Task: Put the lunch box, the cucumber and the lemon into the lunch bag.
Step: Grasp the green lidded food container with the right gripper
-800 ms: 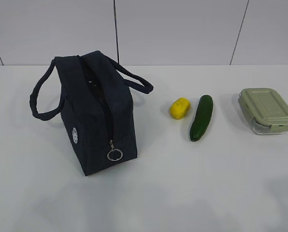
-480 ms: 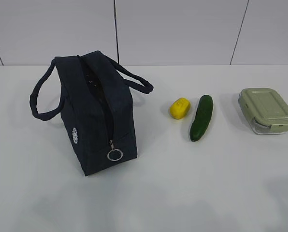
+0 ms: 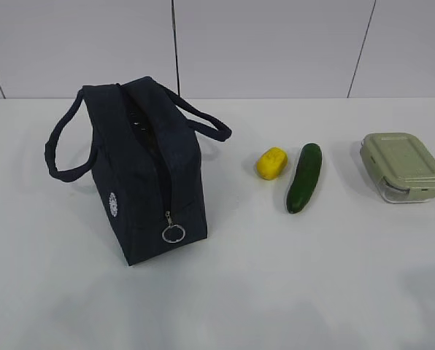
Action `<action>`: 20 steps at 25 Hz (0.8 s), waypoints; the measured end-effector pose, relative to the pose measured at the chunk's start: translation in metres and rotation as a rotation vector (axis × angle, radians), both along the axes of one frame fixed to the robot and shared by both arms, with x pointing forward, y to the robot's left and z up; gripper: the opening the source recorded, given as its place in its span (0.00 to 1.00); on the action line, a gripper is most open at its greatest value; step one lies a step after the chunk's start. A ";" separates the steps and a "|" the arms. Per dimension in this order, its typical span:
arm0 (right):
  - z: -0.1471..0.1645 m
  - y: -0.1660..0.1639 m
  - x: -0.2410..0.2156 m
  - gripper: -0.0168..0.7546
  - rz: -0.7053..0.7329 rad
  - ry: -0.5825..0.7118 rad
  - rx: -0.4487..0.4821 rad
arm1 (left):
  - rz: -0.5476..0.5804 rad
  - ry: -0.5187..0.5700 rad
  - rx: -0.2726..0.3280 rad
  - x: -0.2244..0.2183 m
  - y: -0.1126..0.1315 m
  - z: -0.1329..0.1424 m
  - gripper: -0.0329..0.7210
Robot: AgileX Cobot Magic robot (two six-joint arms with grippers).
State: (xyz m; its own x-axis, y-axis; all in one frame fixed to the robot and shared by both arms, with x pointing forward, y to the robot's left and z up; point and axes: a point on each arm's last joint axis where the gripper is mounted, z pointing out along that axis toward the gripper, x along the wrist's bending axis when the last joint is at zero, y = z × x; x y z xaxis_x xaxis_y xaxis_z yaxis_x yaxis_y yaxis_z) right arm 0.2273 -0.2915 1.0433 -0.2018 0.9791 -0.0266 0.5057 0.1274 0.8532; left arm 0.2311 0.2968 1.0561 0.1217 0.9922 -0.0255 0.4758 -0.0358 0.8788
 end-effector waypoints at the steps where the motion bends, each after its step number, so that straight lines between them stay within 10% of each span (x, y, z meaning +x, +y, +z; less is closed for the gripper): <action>1: 0.000 0.000 0.000 0.38 0.000 0.000 0.000 | 0.000 0.000 0.000 0.000 0.000 0.000 0.36; 20: 0.000 0.000 0.000 0.38 0.000 0.000 0.000 | 0.000 0.000 0.000 0.000 0.000 0.000 0.36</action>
State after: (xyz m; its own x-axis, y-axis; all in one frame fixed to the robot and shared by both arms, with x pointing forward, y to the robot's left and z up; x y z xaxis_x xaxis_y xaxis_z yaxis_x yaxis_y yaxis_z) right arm 0.2273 -0.2915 1.0433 -0.2018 0.9791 -0.0266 0.5057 0.1274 0.8532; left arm 0.2311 0.2968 1.0561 0.1217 0.9922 -0.0255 0.4758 -0.0358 0.8788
